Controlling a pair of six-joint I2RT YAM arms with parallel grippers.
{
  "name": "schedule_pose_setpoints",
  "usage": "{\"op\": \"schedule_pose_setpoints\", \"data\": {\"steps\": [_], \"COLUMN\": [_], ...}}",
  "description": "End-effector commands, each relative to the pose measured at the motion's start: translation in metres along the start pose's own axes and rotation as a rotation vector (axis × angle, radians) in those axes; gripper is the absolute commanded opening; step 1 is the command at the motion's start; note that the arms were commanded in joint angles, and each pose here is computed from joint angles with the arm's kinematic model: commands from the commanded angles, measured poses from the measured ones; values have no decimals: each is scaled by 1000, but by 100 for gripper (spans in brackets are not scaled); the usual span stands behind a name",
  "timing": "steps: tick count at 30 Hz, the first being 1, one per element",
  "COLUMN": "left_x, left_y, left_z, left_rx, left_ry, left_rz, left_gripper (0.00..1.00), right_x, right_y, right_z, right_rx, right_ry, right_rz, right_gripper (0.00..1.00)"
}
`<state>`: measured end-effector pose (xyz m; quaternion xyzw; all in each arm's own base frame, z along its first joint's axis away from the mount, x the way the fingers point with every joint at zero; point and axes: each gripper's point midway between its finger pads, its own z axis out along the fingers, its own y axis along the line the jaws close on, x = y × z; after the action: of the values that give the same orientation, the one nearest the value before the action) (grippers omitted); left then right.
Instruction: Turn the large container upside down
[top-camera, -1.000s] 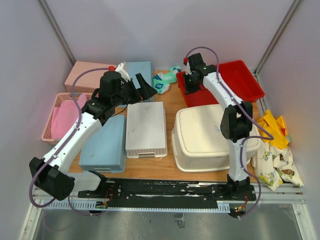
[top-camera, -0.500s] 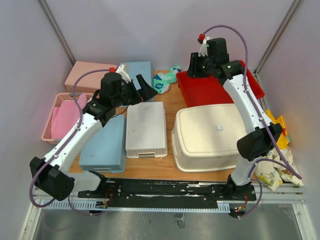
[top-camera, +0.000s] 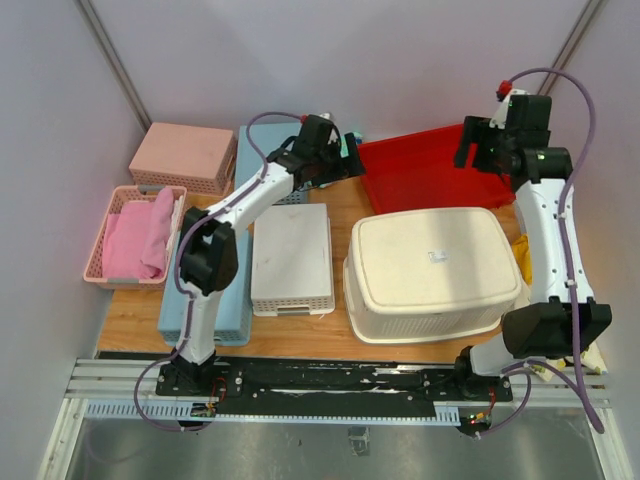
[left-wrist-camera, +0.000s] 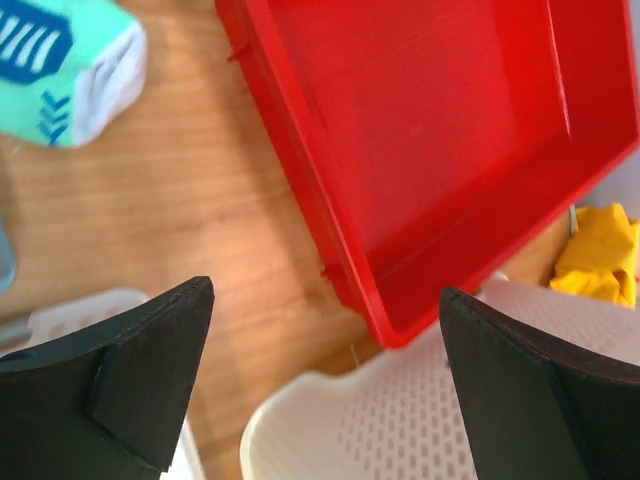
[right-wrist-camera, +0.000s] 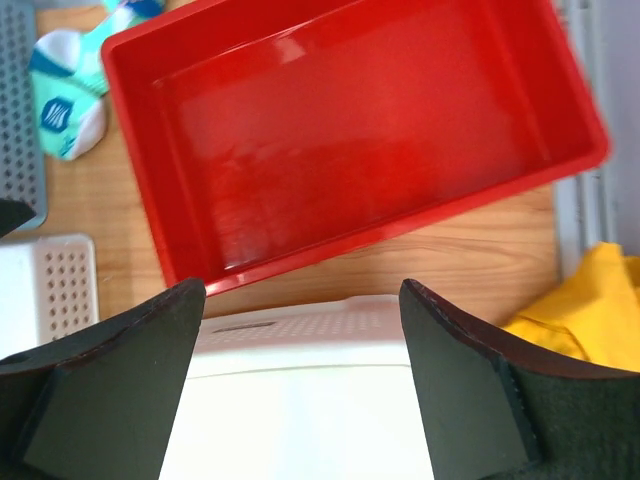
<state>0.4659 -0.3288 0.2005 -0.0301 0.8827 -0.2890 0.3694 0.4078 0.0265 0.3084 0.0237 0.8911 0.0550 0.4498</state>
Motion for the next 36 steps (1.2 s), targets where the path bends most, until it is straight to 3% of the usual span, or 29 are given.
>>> {"op": "schedule_pose_setpoints", "data": {"steps": [1, 5, 10, 18, 22, 31, 36], "left_x": [-1, 6, 17, 39, 27, -33, -68], "left_y": [-9, -6, 11, 15, 8, -10, -21], "left_z": [43, 87, 122, 146, 140, 90, 48], "left_rx": [-31, -51, -95, -69, -56, -91, -109], "left_ry": [8, 31, 28, 60, 30, -119, -206], "left_rz": [15, 19, 25, 23, 40, 113, 157], "left_gripper": [99, 99, 88, 58, 38, 4, 0], "right_x": [8, 3, 0, 5, 6, 6, 9], "right_y": [-42, -46, -38, -29, -31, -28, -28], "right_z": [-8, -12, -10, 0, 0, -4, -5], "right_rx": [104, 90, 44, -5, 0, -13, -19], "right_ry": [19, -7, -22, -10, -9, -15, -9], "right_rz": [39, 63, 85, 113, 111, 101, 91], "right_gripper": [81, 81, 80, 80, 80, 79, 79]}}
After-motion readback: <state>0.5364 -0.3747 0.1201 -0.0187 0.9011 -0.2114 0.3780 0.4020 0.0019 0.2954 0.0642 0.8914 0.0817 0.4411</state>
